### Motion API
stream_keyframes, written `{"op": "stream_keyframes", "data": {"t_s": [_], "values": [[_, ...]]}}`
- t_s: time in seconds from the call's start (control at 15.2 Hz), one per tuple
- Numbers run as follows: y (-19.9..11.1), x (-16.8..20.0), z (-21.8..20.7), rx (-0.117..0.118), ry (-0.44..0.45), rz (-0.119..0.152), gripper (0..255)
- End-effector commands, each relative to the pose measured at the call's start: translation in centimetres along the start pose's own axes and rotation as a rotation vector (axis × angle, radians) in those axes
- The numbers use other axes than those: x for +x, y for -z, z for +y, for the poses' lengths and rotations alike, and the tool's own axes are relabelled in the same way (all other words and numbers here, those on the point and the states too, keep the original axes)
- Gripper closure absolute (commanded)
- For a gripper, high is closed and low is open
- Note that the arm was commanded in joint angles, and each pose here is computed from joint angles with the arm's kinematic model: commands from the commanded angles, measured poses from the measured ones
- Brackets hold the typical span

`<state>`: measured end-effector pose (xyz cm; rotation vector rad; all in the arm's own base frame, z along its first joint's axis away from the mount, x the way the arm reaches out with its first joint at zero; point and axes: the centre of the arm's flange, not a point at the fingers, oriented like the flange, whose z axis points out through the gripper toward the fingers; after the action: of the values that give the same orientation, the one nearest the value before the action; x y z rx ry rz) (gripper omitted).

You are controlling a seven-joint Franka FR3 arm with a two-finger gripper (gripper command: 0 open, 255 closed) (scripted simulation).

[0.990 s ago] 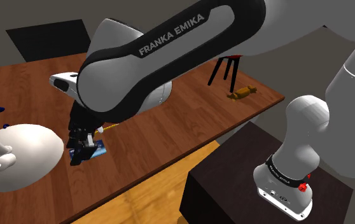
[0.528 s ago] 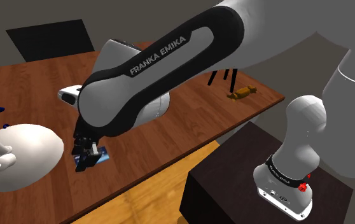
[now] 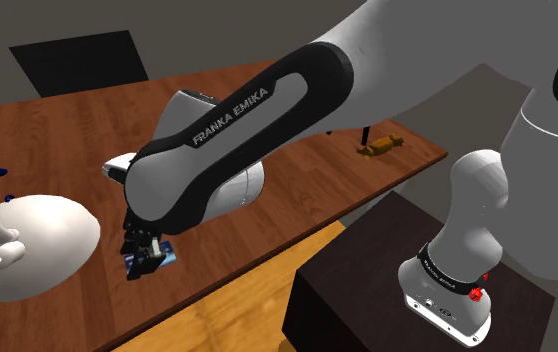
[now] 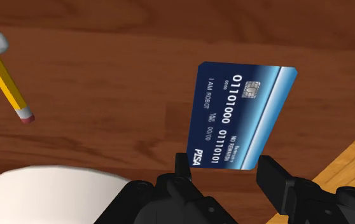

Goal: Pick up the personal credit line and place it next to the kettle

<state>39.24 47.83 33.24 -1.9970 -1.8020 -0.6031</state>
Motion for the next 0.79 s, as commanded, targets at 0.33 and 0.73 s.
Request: {"op": "stream_keyframes", "data": {"t_s": [0.33,0.73], "values": [[-0.17,-0.14,0.03,0.000,0.000,0.000,255],[-0.17,-0.14,0.03,0.000,0.000,0.000,0]]}}
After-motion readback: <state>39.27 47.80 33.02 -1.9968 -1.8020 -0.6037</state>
